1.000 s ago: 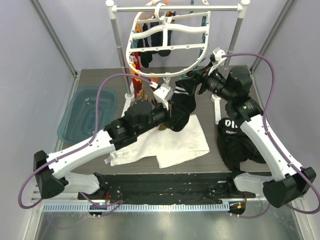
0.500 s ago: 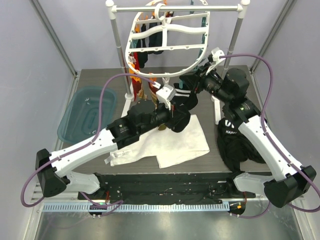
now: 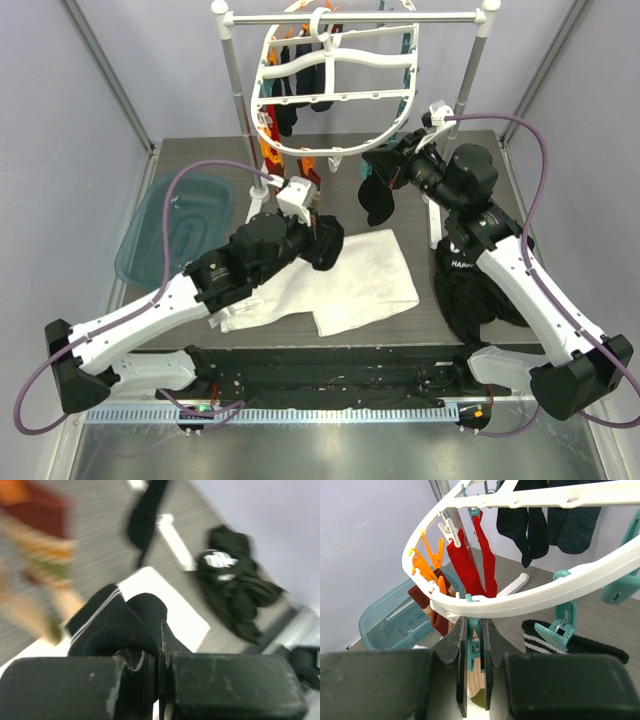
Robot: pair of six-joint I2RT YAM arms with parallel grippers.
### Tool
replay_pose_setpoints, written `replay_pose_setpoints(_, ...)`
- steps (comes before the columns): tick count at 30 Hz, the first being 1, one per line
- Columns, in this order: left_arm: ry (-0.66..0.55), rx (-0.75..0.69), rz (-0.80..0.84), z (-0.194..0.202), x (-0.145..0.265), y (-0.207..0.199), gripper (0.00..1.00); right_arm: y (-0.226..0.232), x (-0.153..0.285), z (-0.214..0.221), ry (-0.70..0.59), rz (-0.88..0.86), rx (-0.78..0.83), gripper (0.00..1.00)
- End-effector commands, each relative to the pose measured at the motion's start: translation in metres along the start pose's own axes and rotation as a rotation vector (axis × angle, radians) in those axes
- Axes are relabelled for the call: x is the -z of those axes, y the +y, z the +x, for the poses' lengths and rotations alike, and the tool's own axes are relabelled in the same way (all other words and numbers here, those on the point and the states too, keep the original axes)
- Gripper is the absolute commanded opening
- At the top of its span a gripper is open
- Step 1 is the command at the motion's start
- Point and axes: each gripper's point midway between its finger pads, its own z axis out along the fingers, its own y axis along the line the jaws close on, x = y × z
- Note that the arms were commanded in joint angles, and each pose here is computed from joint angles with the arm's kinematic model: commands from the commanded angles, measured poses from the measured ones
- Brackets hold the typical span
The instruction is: Remove the socks clipped to the hanger
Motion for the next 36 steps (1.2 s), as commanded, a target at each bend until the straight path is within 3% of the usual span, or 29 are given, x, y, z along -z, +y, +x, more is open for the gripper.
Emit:
replay_pose_setpoints(1, -0.091, 0.053, -0.395, -0.027, 0.042, 0.084, 0.00, 0.011, 0.006, -0.025, -0.075, -0.029, 0.004, 0.04)
replay_pose_setpoints(5, -0.158, 0.208, -0.552, -0.035, 0.070, 0.150, 0.00, 0.005, 0.004, -0.027, -0.089, 0.004, 0.002, 0.05)
replay_pose_setpoints(9, -0.176, 0.322, -0.833, -0.037, 0.105, 0.238, 0.00, 0.005, 0.005, -0.034, -0.111, 0.009, 0.004, 0.09)
replay_pose_setpoints(13, -0.169, 0.489, -0.915, -0.039, 0.116, 0.296, 0.00, -0.003, 0.005, -0.037, -0.118, 0.056, 0.027, 0.10)
replay_pose_setpoints(15, -0.137, 0.593, -0.973, -0.024, 0.120, 0.333, 0.00, -0.006, 0.006, -0.033, -0.116, 0.070, 0.020, 0.11)
replay_pose_setpoints(19, -0.019, 0.665, -1.137, 0.020, 0.128, 0.380, 0.01, -0.001, 0.007, -0.025, -0.120, 0.033, -0.003, 0.16)
replay_pose_setpoints(21, 0.026, 0.695, -1.182, 0.031, 0.133, 0.391, 0.15, 0.000, 0.006, -0.023, -0.119, 0.026, -0.016, 0.16)
replay_pose_setpoints(22, 0.057, 0.692, -1.189, 0.036, 0.130, 0.395, 0.34, -0.001, 0.005, -0.022, -0.116, 0.028, -0.022, 0.17)
replay_pose_setpoints(24, 0.067, 0.681, -1.191, 0.029, 0.130, 0.395, 0.55, 0.000, 0.005, -0.022, -0.116, 0.031, -0.038, 0.17)
replay_pose_setpoints(25, 0.061, 0.671, -1.191, 0.024, 0.132, 0.394, 0.74, -0.001, 0.004, -0.021, -0.109, 0.034, -0.043, 0.18)
replay_pose_setpoints(28, 0.034, 0.601, -1.173, 0.004, 0.135, 0.391, 1.00, 0.000, 0.005, -0.024, -0.104, 0.041, -0.094, 0.18)
replay_pose_setpoints(32, 0.011, 0.447, -1.131, -0.019, 0.132, 0.371, 1.00, 0.011, 0.011, -0.035, -0.120, 0.017, -0.172, 0.18)
replay_pose_setpoints(36, -0.050, 0.319, -0.885, -0.041, 0.093, 0.312, 1.00, 0.019, 0.010, -0.044, -0.138, -0.017, -0.233, 0.18)
